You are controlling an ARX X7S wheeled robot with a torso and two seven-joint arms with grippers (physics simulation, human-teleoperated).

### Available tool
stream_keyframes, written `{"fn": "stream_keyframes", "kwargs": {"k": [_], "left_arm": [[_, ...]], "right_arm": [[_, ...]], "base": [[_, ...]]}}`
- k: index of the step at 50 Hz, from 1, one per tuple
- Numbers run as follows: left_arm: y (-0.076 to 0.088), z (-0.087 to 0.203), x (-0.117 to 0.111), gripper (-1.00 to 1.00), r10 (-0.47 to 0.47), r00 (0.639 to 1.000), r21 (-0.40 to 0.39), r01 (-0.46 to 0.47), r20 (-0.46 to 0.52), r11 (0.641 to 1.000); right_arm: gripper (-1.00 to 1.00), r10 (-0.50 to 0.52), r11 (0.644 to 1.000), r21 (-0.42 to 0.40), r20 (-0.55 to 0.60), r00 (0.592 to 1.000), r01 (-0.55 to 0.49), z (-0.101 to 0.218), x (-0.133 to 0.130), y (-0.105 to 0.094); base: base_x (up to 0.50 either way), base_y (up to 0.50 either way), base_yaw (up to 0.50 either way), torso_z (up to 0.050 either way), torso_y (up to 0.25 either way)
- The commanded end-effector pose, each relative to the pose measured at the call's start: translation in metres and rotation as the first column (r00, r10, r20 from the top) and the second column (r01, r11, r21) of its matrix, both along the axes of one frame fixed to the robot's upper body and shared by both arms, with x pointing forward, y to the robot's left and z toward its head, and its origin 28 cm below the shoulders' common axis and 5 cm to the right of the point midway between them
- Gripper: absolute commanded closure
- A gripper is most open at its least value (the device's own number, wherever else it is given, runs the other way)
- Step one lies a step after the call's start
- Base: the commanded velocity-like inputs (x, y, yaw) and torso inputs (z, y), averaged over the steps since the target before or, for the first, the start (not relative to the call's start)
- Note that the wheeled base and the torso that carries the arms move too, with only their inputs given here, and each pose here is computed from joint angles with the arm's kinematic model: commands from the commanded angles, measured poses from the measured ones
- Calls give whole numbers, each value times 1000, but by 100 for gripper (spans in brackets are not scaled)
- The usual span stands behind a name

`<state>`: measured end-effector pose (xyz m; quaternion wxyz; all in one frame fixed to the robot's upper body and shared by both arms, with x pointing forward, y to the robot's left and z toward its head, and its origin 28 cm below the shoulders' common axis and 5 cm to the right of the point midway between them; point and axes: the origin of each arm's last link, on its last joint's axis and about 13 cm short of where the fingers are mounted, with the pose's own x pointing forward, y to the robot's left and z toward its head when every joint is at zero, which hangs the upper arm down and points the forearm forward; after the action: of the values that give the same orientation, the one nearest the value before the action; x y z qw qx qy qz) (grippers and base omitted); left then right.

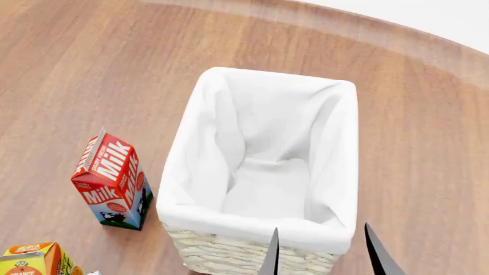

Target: Pick up the tomato sauce, and put it in the basket.

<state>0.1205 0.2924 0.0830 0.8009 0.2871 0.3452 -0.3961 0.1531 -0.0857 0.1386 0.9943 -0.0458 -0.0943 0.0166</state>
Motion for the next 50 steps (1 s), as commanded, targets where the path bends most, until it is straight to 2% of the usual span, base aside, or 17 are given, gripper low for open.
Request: {"fn": "stream_keyframes", "kwargs": {"k": [1,11,35,36,39,50], "left_arm": [[-2,-6,4,-100,-1,1000,7,1,2,1000],[-2,-11,10,-100,9,1000,15,-9,11,1000],[-4,-23,8,-100,-3,1000,13,3,-1,1000],[-5,-23,8,100,-5,1000,11,5,5,1000],[-5,-24,6,100,-35,999,14,35,18,999],[-5,-22,9,100,-18,999,10,18,39,1000]], "right_arm": [[-100,2,1000,0,-2,1000,-2,-1,0,0],[-100,3,1000,-1,-7,1000,-3,-2,1,1],[-100,4,1000,0,-11,1000,-4,-4,2,1],[-100,5,1000,0,-12,1000,-5,-4,2,1],[-100,5,1000,1,-12,1000,-5,-4,2,1],[-100,7,1000,1,-13,1000,-7,-5,2,1]], "base": [[0,0,0,0,0],[0,0,0,0,0],[0,0,0,0,0],[0,0,0,0,0],[0,0,0,0,0],[0,0,0,0,0]]}}
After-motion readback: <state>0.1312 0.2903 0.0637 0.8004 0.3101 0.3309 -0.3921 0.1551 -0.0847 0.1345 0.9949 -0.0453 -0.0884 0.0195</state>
